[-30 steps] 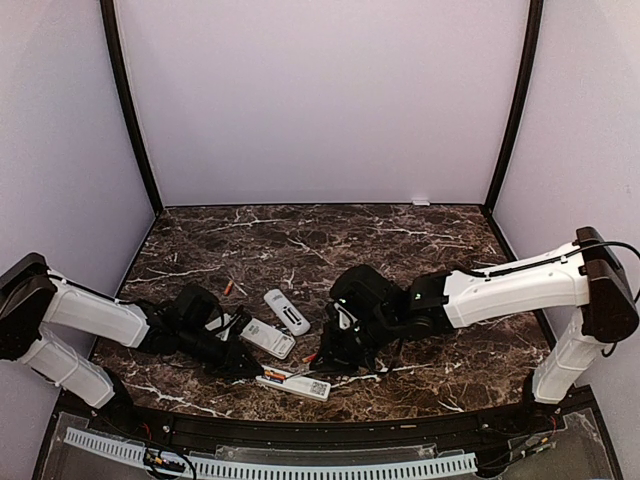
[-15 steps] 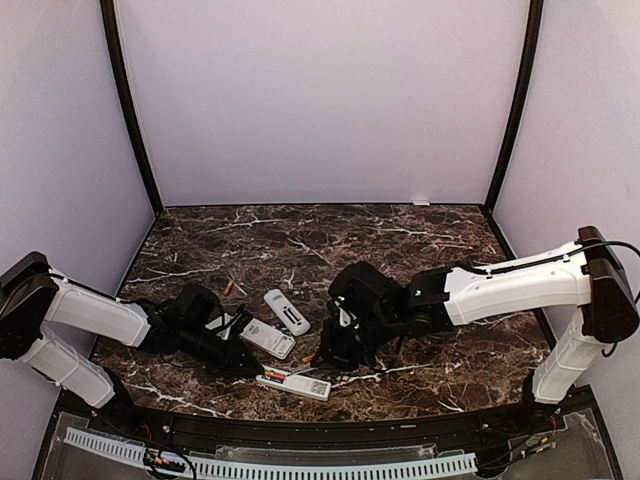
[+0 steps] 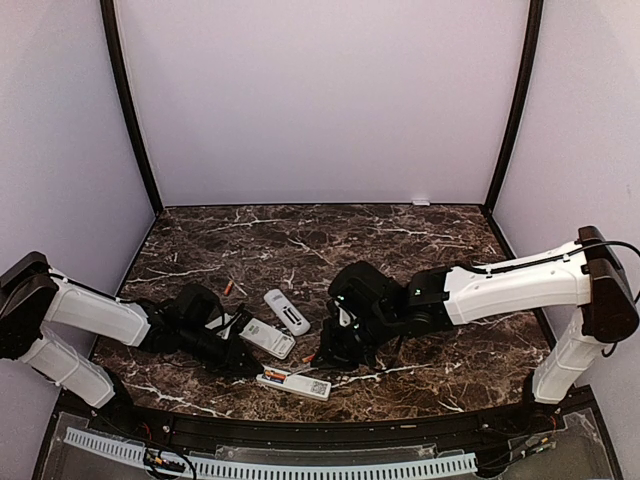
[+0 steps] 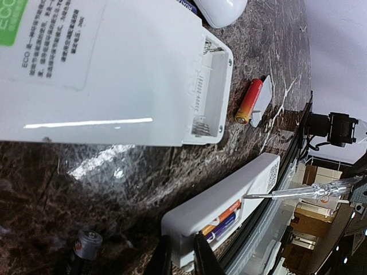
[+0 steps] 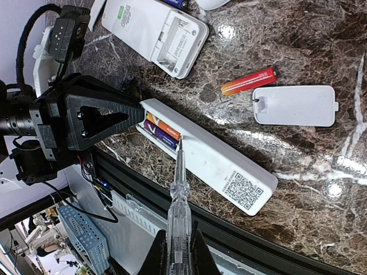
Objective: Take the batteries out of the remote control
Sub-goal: Remove the battery from the remote control without the battery cover.
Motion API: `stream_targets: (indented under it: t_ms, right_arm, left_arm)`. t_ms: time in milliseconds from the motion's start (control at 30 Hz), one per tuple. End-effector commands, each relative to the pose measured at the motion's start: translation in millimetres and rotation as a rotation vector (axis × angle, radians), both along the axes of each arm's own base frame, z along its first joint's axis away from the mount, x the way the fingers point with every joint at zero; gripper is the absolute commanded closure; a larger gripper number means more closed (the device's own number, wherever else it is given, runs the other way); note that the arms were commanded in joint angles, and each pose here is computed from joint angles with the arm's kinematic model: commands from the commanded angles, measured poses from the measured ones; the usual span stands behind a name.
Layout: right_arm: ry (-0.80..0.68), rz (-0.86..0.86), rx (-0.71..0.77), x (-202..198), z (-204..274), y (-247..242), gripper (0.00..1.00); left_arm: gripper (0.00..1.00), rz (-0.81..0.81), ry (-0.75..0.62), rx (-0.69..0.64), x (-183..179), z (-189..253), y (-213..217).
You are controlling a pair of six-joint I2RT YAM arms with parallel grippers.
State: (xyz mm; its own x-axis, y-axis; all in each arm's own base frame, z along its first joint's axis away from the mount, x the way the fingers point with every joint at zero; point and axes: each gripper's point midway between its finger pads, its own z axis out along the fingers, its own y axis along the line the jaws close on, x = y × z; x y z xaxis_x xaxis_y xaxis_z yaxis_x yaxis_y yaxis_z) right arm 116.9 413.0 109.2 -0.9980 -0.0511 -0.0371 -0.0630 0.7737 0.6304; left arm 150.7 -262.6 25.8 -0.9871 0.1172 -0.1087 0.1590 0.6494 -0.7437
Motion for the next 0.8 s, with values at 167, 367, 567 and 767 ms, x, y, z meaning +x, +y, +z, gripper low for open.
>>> stream_targets:
  t_ms: [167, 367, 567, 767]
  right_arm:
    - [-0.009, 0.012, -0.033, -4.0, 4.1, -1.5, 1.0]
    - [-0.015, -0.002, -0.048, -5.3, 6.8, -5.5, 1.0]
    - [-0.012, -0.002, -0.046, -7.5, 8.3, -5.5, 1.0]
    - [-0.012, -0.003, -0.043, -9.7, 10.3, -5.0, 1.0]
  left_arm:
    - [0.86, -0.032, 0.029, 0.025, -13.6, -5.8, 2.5]
    - [0.86, -0.044, 0.044, 0.014, -18.9, -4.4, -0.1]
    - [0.86, -0.062, 0.068, -0.013, -27.9, -0.6, -8.4]
    - [0.86, -0.073, 0.078, -0.01, -35.4, 0.7, -11.9]
